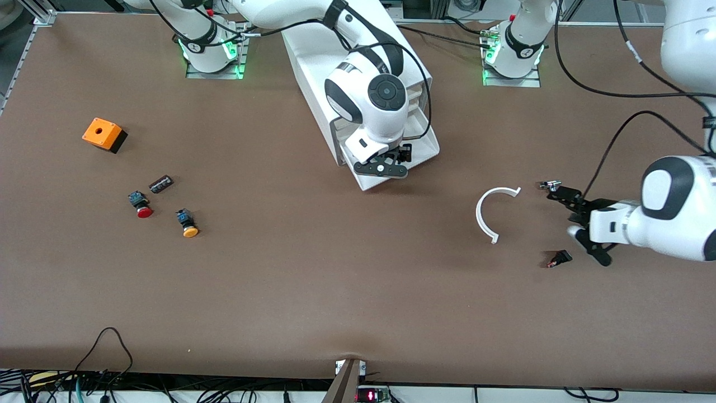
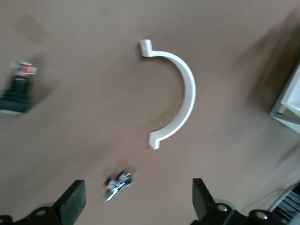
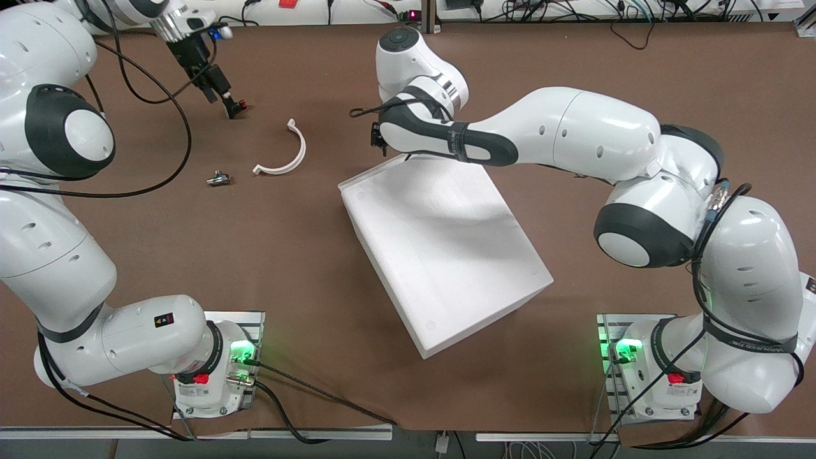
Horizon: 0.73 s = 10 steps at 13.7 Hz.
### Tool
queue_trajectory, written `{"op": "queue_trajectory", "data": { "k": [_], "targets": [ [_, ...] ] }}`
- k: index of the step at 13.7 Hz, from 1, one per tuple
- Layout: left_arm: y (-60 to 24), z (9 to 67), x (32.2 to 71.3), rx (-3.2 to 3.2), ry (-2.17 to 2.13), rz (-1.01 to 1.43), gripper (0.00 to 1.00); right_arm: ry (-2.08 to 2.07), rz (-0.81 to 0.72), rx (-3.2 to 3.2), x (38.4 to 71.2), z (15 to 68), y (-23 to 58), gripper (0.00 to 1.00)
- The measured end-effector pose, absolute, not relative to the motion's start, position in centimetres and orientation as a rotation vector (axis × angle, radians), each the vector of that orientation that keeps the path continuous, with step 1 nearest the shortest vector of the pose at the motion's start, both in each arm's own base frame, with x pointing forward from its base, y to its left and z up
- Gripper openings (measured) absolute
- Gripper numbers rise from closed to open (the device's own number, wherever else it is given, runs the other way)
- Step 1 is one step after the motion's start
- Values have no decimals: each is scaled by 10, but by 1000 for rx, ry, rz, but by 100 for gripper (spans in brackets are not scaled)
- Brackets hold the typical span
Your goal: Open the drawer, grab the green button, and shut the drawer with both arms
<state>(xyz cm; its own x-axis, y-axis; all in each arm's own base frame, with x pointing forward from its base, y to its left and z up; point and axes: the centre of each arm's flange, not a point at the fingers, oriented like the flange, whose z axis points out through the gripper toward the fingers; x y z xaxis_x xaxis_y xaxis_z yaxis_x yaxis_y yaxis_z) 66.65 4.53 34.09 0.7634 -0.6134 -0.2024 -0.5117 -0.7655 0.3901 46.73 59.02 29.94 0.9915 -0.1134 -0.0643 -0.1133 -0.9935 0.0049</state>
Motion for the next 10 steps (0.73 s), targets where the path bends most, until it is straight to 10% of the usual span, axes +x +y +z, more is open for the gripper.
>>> {"op": "queue_trajectory", "data": {
  "k": [7,10],
  "targets": [
    [5,494,642,2946,-807,-346,100,-147,-88,3138,437,277,610,94],
    [-26,535,610,3071,-591,-328,100,-137,-93,3130,433,272,611,73]
  ]
}}
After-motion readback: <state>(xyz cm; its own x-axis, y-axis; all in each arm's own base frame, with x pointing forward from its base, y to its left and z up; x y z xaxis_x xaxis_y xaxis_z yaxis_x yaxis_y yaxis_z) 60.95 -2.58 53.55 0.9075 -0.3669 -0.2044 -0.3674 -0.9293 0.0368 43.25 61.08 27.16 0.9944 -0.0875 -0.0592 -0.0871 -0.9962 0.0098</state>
